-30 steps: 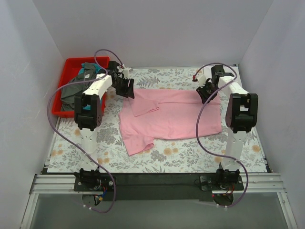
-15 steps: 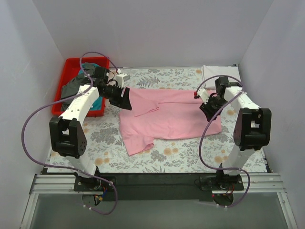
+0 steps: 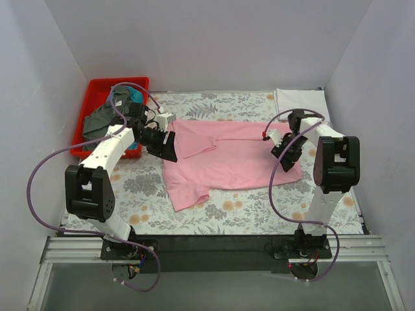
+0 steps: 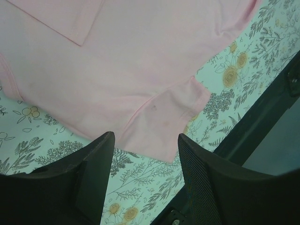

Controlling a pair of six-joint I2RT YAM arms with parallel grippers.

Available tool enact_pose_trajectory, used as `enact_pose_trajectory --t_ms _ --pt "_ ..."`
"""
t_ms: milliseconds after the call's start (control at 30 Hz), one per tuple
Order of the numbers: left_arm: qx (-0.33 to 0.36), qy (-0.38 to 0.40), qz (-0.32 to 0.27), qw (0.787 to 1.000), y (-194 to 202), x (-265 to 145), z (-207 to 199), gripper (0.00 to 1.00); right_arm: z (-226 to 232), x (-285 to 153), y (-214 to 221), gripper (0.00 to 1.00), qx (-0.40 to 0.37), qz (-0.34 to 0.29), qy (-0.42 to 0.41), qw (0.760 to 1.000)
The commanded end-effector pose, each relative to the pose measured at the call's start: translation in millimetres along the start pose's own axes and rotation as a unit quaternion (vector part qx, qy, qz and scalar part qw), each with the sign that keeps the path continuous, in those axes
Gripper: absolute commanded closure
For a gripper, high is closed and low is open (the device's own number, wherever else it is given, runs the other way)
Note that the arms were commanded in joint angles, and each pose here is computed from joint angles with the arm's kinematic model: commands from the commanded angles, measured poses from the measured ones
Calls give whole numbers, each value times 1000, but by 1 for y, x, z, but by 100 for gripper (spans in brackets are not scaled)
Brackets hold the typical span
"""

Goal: Fold and stack the t-shirts
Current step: Fold the tshirt

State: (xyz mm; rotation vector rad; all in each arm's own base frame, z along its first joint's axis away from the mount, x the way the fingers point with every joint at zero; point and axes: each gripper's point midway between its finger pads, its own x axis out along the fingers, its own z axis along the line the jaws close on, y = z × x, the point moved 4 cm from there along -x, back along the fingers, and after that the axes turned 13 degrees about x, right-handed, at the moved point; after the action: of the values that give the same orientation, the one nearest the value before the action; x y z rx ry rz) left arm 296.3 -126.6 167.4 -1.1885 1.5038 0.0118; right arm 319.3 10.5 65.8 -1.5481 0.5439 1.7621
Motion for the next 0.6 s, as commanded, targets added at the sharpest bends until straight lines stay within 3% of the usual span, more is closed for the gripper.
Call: enact_pose_trajectory --t_ms 0,267,567 --pt "24 -16 -22 999 -12 -10 -2 45 3 -12 7 55 -4 12 9 1000" --pt "25 -19 -17 999 -12 -8 2 45 25 -40 21 64 -20 4 6 1000" --pt "37 -26 -4 999 -7 -13 1 45 57 -42 77 73 -57 70 -12 996"
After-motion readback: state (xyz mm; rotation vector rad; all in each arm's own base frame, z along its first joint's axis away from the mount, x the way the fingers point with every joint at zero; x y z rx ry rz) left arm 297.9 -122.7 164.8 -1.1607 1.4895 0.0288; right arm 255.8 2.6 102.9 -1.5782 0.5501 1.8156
